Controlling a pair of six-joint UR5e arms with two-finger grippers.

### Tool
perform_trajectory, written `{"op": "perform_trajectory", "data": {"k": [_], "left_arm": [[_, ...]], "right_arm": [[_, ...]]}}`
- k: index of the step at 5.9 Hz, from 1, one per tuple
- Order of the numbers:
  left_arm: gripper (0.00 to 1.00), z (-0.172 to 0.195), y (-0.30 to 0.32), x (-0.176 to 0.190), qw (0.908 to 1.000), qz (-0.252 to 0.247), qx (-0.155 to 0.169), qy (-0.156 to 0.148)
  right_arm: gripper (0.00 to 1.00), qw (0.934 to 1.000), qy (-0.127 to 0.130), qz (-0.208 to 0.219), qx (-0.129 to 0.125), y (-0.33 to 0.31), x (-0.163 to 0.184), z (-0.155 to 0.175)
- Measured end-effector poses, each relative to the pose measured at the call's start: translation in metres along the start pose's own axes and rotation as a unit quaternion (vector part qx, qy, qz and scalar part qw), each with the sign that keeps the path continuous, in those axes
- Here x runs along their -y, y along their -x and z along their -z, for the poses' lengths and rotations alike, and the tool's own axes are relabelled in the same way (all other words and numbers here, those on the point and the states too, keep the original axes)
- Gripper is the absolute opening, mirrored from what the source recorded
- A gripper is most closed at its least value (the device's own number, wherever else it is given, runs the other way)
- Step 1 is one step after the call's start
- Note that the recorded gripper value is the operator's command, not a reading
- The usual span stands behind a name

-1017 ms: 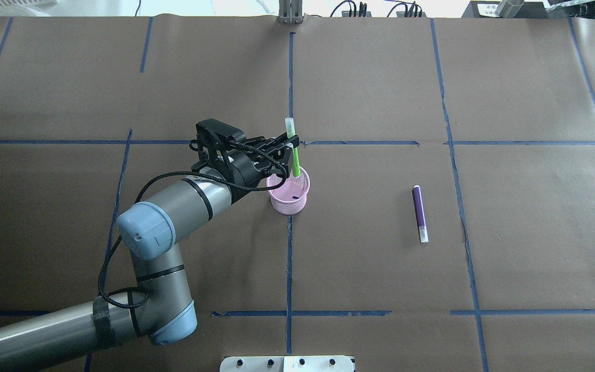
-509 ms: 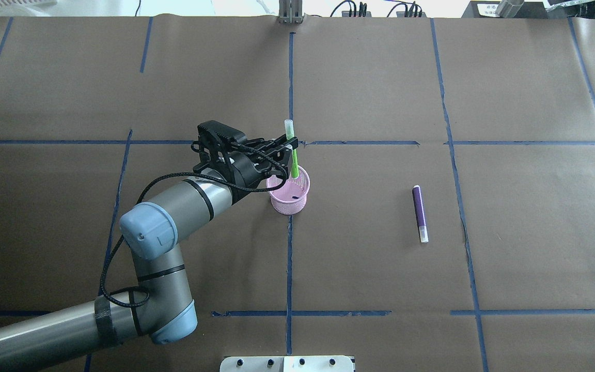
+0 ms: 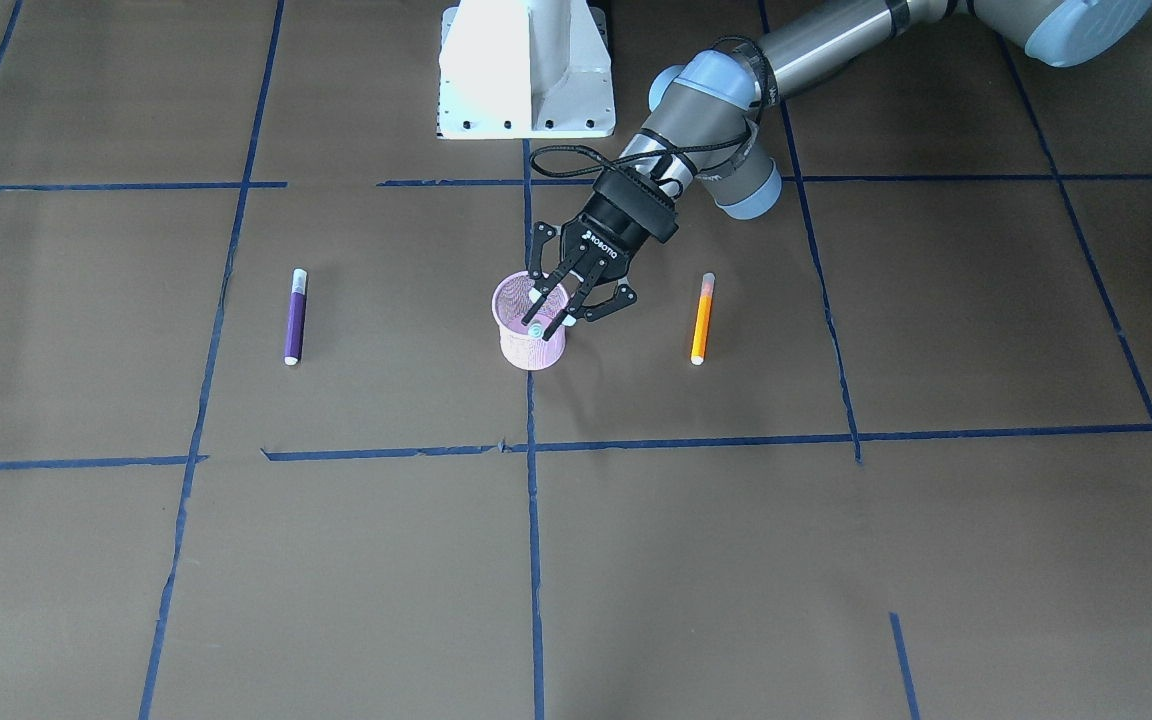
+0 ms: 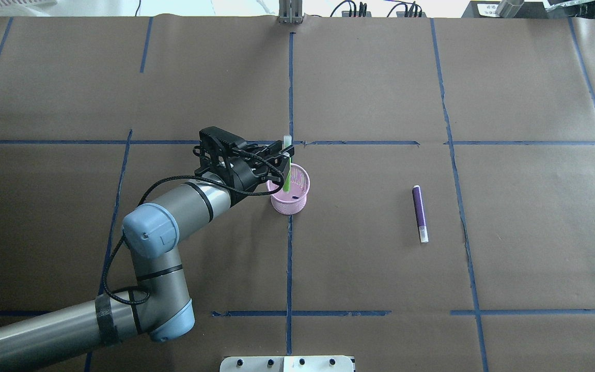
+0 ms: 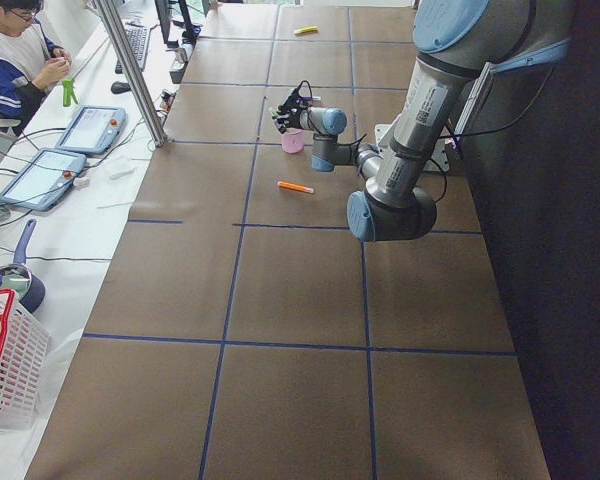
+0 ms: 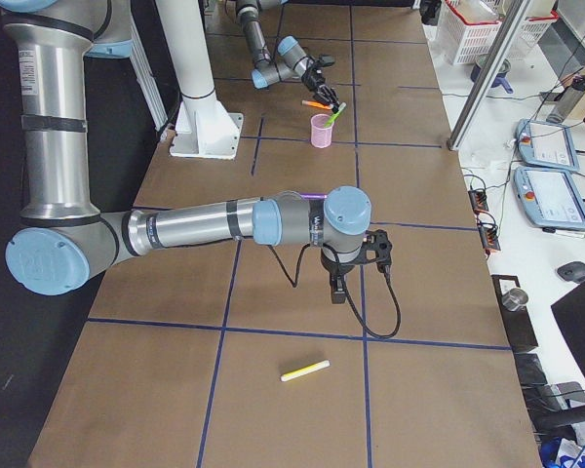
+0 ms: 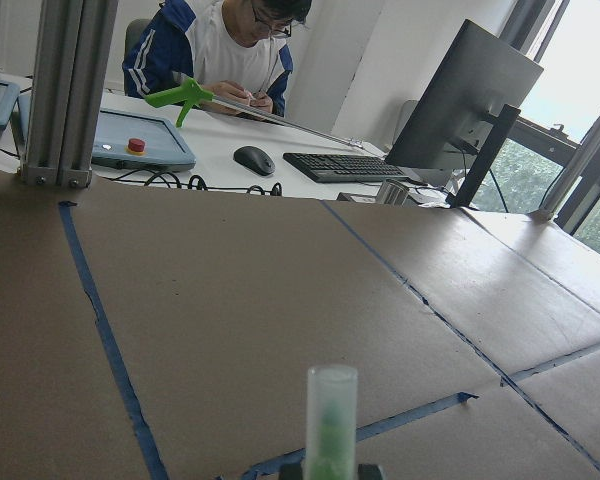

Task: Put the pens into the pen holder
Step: 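Lower the green highlighter into the cup and open the left gripper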

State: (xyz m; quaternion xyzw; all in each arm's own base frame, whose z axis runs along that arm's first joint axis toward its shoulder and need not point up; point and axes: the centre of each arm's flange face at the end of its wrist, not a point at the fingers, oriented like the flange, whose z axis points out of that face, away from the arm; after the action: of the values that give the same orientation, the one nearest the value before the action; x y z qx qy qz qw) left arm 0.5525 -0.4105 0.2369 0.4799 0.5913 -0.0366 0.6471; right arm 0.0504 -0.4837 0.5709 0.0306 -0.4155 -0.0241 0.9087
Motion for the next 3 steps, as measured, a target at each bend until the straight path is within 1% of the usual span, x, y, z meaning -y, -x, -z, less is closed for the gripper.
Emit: {"op": "perform_trajectory", "data": {"k": [1, 2, 3], "left_arm": [[0.90, 0.003, -0.003, 0.003, 1.0000, 0.000, -0.005, -0.001], [0.94, 0.010, -0.008, 0.008, 0.9998, 0.002, -0.017, -0.001], [0.96, 0.022, -0.011, 0.021, 0.9993, 0.003, -0.036, 0.006]], "right_arm": [[1.00, 1.0000, -0.001, 0.001, 0.000, 0.001, 0.000, 0.001], [1.00, 1.0000, -0.001, 0.001, 0.000, 0.001, 0.000, 0.001], [1.00, 1.0000, 0.001, 0.000, 0.000, -0.001, -0.001, -0.001]]}}
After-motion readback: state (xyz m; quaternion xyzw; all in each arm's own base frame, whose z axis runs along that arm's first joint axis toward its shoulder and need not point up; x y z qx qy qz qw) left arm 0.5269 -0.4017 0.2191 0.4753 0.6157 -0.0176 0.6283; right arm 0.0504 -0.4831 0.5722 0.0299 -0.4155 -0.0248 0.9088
